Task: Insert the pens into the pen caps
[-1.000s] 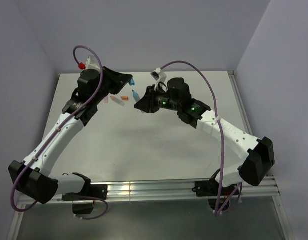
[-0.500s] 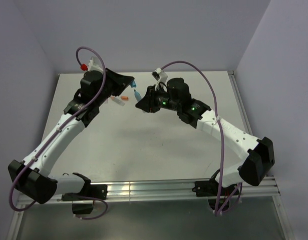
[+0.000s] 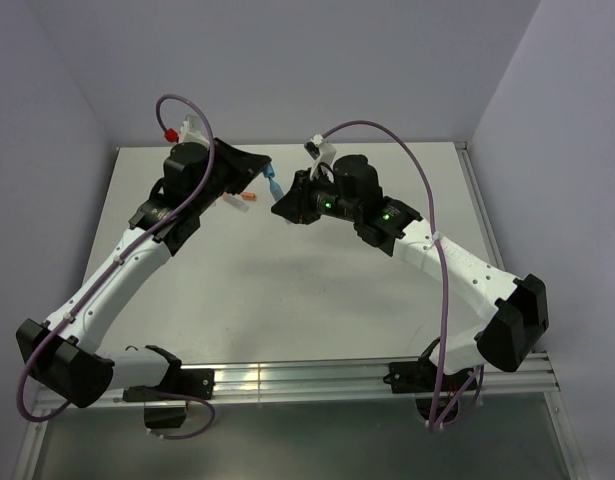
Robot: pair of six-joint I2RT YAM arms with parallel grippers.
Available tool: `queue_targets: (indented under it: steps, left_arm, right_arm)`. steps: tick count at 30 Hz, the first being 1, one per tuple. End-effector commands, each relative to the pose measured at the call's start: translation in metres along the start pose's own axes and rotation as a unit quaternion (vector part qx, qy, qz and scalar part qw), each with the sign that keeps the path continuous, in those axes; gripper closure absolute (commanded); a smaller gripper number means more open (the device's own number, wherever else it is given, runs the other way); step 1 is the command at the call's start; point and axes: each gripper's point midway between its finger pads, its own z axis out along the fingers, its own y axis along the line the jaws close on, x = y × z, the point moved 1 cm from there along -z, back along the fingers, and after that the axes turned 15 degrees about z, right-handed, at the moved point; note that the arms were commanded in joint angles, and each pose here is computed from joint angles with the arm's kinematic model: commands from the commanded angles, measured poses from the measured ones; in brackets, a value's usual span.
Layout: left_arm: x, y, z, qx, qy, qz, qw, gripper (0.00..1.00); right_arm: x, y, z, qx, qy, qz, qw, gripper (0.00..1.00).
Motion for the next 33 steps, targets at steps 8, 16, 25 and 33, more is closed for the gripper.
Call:
queue_targets:
  steps: [8,16,25,33]
  left_arm:
    - [0.0,-0.01,-0.001,0.015,-0.008,0.014,1.0,1.0]
    - [0.009,-0.005,-0.002,0.008,0.001,0.018,1.0,1.0]
    - [0.021,-0.005,-0.002,0.006,0.011,0.024,1.0,1.0]
    - [0.031,-0.011,-0.006,0.014,0.02,0.032,0.999,1.0]
  right_arm:
    - [-0.025,0.021,-0.007,-0.015,-0.038,-0.017,0.999,1.0]
    - [-0.028,0.018,-0.008,-0.007,-0.046,-0.015,0.999,1.0]
    - [-0.031,0.016,-0.008,-0.004,-0.05,-0.01,0.999,1.0]
    - [-0.032,0.01,-0.006,0.005,-0.051,-0.005,0.999,1.0]
